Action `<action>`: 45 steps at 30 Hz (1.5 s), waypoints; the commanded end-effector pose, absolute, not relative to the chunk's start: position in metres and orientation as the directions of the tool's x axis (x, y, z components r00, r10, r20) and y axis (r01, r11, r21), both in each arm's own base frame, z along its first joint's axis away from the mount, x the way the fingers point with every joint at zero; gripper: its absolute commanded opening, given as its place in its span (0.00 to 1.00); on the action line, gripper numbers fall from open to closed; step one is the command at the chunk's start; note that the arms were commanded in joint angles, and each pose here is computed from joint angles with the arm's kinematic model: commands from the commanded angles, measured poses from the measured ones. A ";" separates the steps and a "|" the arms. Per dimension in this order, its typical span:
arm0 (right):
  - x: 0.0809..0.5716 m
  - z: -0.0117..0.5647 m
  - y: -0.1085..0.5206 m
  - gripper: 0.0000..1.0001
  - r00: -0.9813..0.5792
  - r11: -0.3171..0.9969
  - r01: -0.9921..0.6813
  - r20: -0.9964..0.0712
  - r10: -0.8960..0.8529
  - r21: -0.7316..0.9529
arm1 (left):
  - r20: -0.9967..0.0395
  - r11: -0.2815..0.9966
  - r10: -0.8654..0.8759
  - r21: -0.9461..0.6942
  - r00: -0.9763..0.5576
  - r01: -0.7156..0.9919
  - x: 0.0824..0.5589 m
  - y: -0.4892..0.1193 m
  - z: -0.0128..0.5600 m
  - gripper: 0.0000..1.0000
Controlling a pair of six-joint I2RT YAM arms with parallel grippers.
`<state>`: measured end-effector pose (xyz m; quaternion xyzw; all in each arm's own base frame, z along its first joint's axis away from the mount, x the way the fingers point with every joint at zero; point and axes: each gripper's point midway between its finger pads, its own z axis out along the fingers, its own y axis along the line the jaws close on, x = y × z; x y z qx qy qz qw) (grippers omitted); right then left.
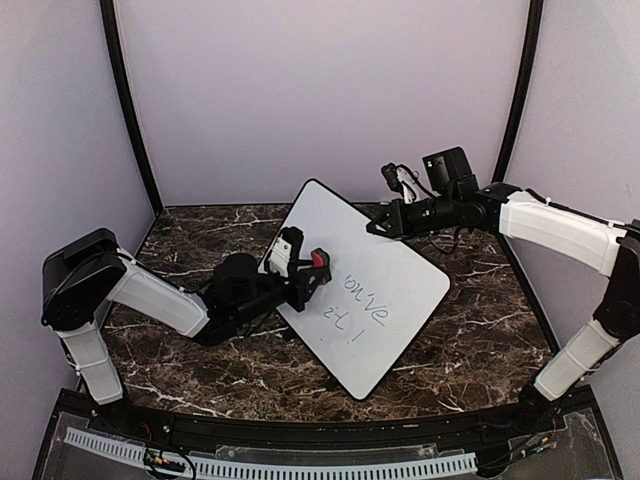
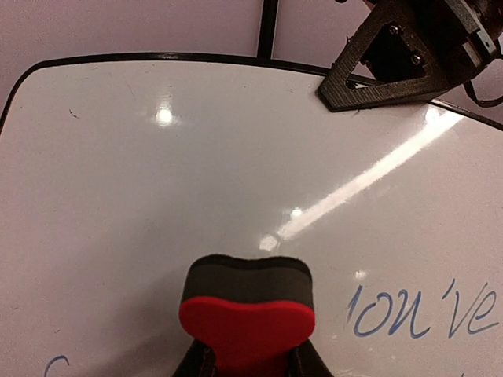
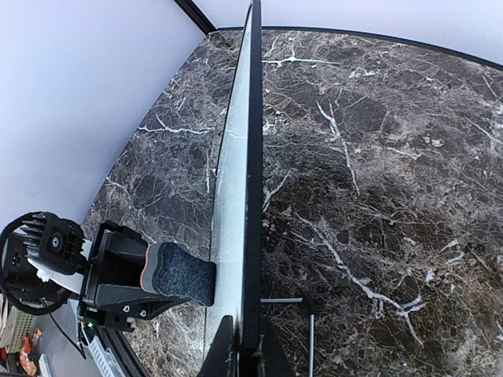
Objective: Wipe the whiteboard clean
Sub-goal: Erase the whiteboard from the whiteboard stand.
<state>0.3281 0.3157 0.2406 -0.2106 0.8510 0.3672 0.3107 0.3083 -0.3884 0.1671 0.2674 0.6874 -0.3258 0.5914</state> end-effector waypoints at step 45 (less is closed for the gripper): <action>0.304 0.209 0.349 0.00 -0.610 0.522 -0.751 -0.727 -0.314 0.404 | -0.968 0.575 0.131 -0.102 -0.215 0.812 0.279 -0.426 0.132 0.00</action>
